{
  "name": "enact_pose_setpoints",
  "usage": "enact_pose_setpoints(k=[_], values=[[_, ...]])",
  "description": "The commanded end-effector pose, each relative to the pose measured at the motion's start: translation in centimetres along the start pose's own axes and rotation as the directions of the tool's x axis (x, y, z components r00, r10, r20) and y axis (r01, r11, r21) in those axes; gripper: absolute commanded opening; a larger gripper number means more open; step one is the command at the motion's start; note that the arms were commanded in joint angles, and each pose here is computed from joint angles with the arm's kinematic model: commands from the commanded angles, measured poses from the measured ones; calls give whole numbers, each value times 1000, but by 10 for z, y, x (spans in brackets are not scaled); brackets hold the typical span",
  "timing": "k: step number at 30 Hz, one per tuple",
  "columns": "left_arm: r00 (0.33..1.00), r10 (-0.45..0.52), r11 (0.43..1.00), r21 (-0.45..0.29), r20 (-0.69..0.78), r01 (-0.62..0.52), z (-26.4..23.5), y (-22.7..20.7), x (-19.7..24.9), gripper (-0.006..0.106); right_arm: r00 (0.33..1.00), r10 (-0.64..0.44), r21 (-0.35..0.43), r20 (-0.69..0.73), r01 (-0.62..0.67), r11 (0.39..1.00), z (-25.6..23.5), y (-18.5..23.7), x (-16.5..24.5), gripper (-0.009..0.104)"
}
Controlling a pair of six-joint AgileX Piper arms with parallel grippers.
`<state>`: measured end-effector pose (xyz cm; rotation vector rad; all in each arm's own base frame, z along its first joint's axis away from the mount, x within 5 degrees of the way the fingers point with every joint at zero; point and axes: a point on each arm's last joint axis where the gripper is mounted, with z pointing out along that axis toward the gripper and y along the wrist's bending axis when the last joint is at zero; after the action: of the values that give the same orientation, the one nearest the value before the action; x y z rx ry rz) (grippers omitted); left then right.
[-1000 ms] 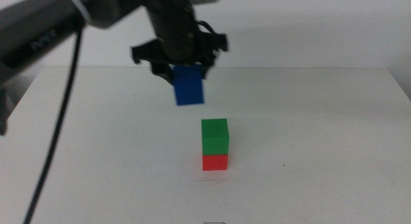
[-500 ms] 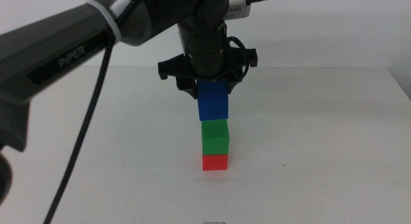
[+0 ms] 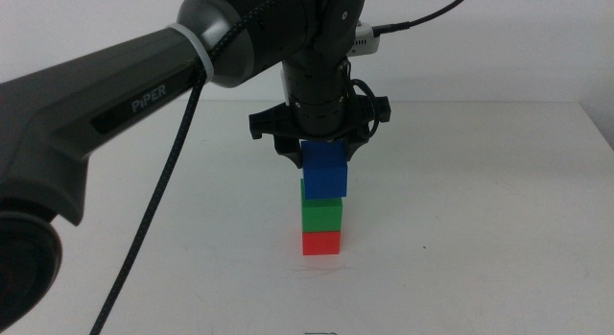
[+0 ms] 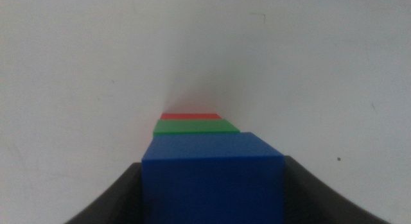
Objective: Stack red cubes first, then green, then blue cubes in a specific spot.
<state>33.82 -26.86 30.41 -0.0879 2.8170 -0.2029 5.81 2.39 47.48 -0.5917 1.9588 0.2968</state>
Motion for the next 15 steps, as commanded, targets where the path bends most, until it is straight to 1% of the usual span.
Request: enact_pose_setpoints(k=[1,8,15], values=[[999,-11,999,47,44,8,-34,2,0,-1,997,-16,24,80,14,1000,-2,-2,-10,94],[1000,-1,1000,25,23,1,-21,-2,1,-1,997,-16,24,80,14,1000,-2,-2,-10,94],[999,6,1000,15,45,-7,-19,-2,0,-1,997,-16,24,80,14,1000,-2,-2,-10,94]])
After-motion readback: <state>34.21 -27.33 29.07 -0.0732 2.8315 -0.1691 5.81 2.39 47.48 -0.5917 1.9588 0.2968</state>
